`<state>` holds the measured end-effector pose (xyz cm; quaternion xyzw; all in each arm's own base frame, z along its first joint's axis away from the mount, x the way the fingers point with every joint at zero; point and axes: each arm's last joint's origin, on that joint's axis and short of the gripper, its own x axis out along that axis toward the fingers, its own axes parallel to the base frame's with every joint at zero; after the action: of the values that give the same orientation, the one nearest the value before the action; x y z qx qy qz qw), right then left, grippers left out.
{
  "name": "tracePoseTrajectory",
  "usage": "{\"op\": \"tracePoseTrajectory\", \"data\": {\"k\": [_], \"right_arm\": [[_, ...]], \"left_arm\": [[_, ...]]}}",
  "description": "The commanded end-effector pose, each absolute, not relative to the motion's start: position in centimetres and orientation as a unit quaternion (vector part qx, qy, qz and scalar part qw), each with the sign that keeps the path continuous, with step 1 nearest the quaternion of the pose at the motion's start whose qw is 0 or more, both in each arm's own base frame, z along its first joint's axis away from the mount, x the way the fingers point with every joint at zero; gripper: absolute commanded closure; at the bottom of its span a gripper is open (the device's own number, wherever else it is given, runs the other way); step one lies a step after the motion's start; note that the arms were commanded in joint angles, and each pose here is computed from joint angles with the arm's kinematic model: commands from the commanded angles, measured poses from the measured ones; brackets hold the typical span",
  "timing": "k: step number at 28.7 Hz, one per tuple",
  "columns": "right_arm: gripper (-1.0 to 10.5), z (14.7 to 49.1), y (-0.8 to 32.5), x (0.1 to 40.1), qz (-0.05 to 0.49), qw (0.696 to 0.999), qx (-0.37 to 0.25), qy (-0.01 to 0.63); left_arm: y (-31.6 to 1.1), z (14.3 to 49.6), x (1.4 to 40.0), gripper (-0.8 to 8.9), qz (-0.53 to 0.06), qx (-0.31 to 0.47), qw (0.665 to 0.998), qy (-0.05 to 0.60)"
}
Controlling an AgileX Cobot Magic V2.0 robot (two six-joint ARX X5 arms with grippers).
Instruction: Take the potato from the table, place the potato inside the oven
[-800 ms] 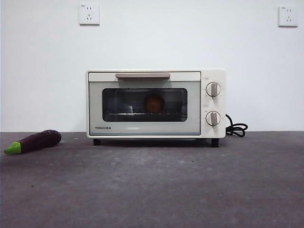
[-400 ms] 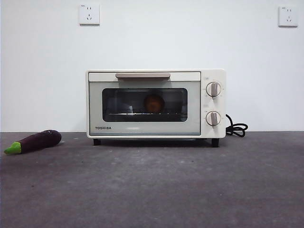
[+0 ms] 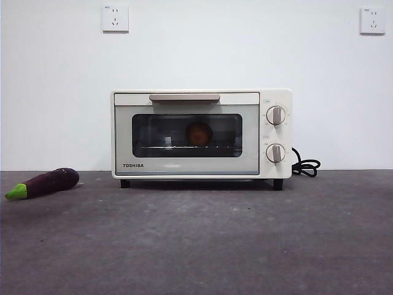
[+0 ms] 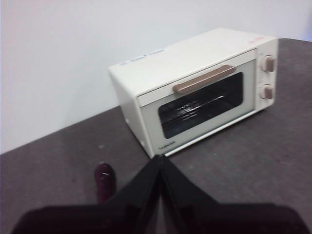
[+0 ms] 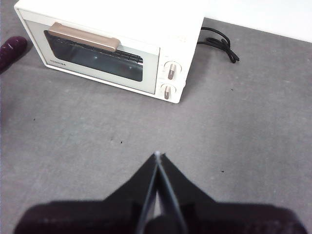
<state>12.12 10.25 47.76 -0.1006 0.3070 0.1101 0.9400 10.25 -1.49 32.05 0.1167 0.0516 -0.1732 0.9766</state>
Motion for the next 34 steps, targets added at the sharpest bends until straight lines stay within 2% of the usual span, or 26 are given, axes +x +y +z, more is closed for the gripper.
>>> {"op": "tracePoseTrajectory", "data": {"k": [1, 16, 24, 32, 34], "right_arm": [[9.5, 47.5, 10.2, 12.1, 0.108, 0.936, -0.11, 0.316], [9.5, 47.5, 10.2, 12.1, 0.108, 0.936, -0.11, 0.316], [9.5, 47.5, 10.2, 12.1, 0.108, 0.936, -0.11, 0.316], [9.5, 47.5, 10.2, 12.1, 0.108, 0.936, -0.11, 0.317], [9.5, 47.5, 10.2, 12.1, 0.108, 0.936, -0.11, 0.316]], "left_arm": [[-1.2, 29.7, 10.2, 8.18, -0.159, 0.125, 0.979, 0.033], [-1.1, 19.1, 9.3, 8.18, -0.157, 0.12, 0.978, 0.07], [-0.8, 15.7, 9.3, 8.18, -0.141, 0.116, 0.98, 0.081], [0.5, 15.1, 9.5, 8.18, 0.036, 0.055, 0.994, 0.092], [0.6, 15.1, 9.6, 8.18, 0.06, 0.045, 0.994, 0.081]]}}
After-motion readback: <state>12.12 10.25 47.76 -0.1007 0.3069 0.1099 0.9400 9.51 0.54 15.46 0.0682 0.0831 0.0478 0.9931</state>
